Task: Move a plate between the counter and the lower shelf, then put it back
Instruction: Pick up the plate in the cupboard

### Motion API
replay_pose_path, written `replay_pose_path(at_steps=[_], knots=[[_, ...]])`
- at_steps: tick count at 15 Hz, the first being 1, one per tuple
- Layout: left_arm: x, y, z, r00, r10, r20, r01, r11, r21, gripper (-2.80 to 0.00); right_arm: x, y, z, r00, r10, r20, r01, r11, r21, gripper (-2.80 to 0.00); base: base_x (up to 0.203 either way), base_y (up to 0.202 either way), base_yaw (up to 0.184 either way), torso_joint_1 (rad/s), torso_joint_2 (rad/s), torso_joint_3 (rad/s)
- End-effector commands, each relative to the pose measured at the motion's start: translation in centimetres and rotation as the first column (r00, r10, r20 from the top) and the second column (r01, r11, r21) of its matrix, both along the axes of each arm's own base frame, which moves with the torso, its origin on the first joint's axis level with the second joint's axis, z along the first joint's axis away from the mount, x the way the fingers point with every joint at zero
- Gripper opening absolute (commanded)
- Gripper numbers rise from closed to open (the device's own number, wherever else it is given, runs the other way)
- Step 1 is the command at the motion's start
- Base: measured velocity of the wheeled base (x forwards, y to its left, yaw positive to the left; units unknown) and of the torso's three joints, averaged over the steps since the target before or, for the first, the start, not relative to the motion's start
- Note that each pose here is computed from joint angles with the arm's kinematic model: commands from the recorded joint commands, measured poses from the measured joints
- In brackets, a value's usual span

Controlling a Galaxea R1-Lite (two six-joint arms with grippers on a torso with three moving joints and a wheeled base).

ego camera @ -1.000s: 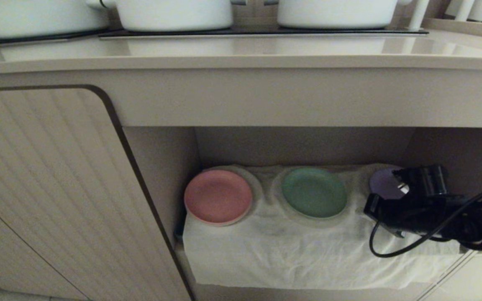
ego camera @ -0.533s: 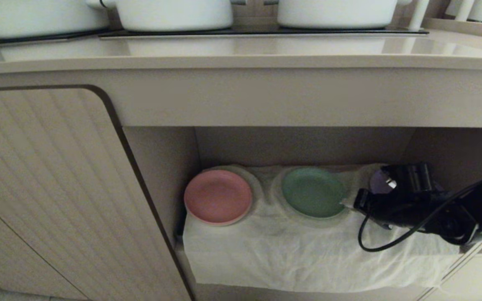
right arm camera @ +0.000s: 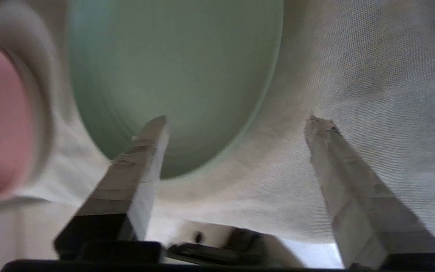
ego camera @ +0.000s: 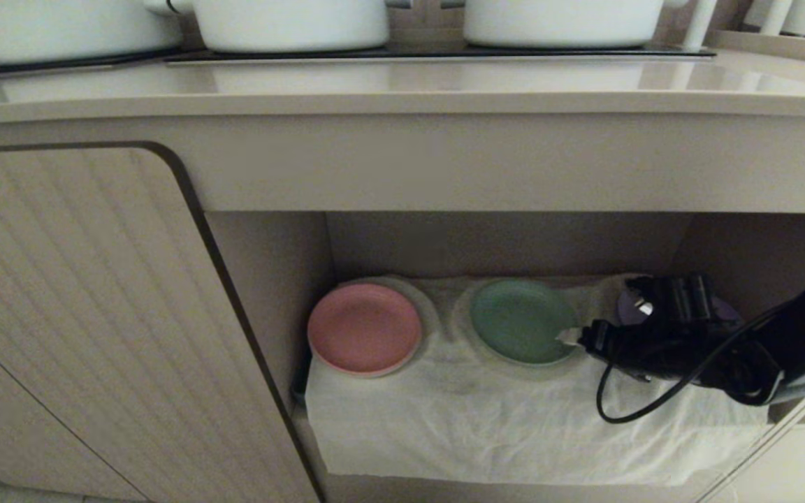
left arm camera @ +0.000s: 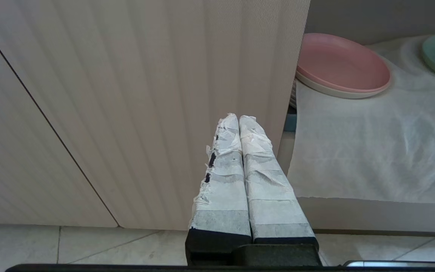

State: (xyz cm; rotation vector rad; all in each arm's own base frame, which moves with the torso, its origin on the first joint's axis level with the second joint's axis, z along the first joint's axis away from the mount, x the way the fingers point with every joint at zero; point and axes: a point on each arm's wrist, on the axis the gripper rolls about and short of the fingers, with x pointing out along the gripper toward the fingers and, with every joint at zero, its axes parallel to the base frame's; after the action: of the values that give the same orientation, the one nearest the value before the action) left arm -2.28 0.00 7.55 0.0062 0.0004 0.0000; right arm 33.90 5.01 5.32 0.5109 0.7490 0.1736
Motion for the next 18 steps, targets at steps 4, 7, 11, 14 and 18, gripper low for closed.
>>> replay_pose_path(at_steps=[4, 7, 11, 14, 18], knots=[[0.0, 0.0, 0.0, 1.000, 0.000, 0.002, 0.000, 1.000, 0.000, -2.80, 0.6, 0.7, 0.2, 0.999, 0.034, 0.038, -0.034, 0.999, -0.014, 0.00, 0.000, 0.000, 0.000, 0.000, 0.00, 0.000], [0.0, 0.0, 0.0, 1.000, 0.000, 0.000, 0.000, 1.000, 0.000, -2.80, 0.5, 1.4, 0.2, 0.998, 0.047, 0.039, -0.046, 0.999, -0.018, 0.00, 0.000, 0.000, 0.000, 0.000, 0.00, 0.000], [0.0, 0.0, 0.0, 1.000, 0.000, 0.000, 0.000, 1.000, 0.000, -2.80, 0.8, 2.1, 0.0, 0.997, 0.049, 0.059, -0.047, 0.998, -0.029, 0.00, 0.000, 0.000, 0.000, 0.000, 0.00, 0.000], [0.0, 0.0, 0.0, 1.000, 0.000, 0.000, 0.000, 1.000, 0.000, -2.80, 1.0, 2.1, 0.0, 0.997, 0.044, 0.068, -0.042, 0.999, -0.032, 0.00, 0.000, 0.000, 0.000, 0.000, 0.00, 0.000], [0.0, 0.0, 0.0, 1.000, 0.000, 0.002, 0.000, 1.000, 0.000, -2.80, 1.6, 2.2, -0.2, 0.996, 0.004, 0.085, 0.001, 0.998, -0.059, 0.00, 0.000, 0.000, 0.000, 0.000, 0.00, 0.000]])
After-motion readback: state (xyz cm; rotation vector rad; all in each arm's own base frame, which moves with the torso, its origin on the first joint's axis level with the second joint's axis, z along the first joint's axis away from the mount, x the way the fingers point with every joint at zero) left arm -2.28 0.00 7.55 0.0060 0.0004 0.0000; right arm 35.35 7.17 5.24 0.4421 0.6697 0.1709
